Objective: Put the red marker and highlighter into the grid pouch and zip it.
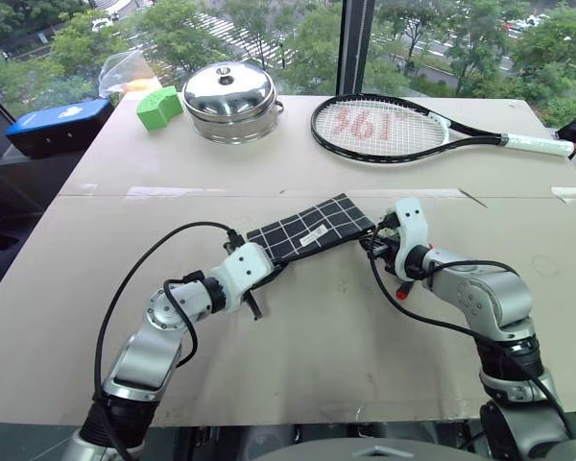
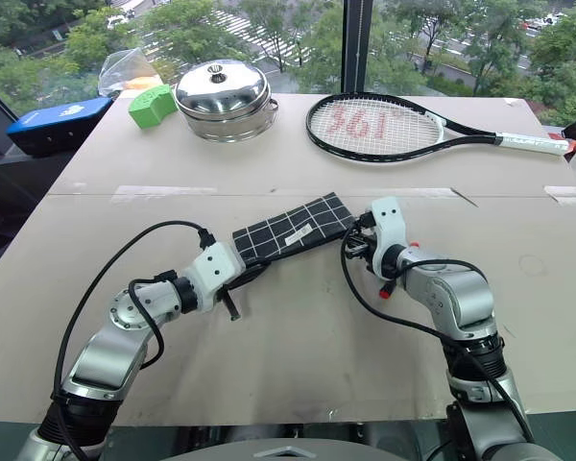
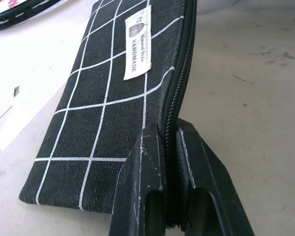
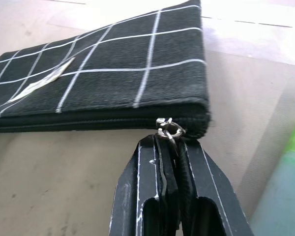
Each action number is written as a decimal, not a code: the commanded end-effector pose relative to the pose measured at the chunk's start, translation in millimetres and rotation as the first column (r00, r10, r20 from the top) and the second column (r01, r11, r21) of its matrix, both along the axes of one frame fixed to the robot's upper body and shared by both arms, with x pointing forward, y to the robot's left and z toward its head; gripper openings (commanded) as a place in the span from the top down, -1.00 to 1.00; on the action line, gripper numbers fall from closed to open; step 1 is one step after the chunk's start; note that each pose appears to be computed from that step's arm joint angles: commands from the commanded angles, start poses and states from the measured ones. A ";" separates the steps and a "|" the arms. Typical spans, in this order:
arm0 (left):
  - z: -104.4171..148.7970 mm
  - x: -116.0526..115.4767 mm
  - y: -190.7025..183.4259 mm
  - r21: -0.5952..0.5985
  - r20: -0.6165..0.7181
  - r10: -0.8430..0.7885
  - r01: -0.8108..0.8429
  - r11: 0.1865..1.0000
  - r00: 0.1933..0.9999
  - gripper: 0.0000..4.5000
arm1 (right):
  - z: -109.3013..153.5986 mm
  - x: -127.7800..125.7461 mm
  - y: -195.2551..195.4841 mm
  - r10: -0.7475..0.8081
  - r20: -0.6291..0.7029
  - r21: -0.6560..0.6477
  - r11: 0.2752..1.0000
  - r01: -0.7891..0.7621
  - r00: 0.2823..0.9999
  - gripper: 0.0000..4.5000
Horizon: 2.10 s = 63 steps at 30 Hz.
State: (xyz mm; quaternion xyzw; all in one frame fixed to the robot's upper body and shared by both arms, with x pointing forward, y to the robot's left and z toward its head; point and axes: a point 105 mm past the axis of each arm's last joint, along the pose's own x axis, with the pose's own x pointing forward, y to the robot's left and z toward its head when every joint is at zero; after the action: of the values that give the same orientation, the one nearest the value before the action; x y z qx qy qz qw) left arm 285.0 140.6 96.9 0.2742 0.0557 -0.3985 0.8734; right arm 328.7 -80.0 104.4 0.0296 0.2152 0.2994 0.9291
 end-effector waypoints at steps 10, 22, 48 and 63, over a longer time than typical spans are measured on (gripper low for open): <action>19.6 1.6 -11.3 -0.074 0.050 -0.009 0.013 0.997 0.999 1.00 | 9.8 -2.8 13.8 0.032 0.036 -0.026 0.999 -0.031 0.999 0.97; 26.2 5.3 -22.8 -0.121 0.053 -0.002 0.008 0.993 0.999 1.00 | 23.9 -9.0 42.3 0.145 0.074 -0.056 0.988 -0.141 0.987 0.97; 21.5 20.2 -44.7 -0.171 0.071 0.024 -0.012 0.985 0.997 1.00 | 24.8 -34.1 112.2 0.569 0.026 -0.153 0.815 -0.559 0.822 0.70; 42.2 26.0 -38.8 -0.216 0.070 0.059 -0.043 0.975 0.996 1.00 | 52.6 -25.3 18.2 0.184 0.071 0.133 0.972 -0.192 0.980 0.97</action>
State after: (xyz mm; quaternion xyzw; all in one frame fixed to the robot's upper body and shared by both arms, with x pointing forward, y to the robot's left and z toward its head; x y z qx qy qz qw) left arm 314.0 105.4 124.6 0.1900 0.0123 -0.3644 0.9116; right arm 296.8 -56.1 148.9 0.0679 0.1867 0.4261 0.8826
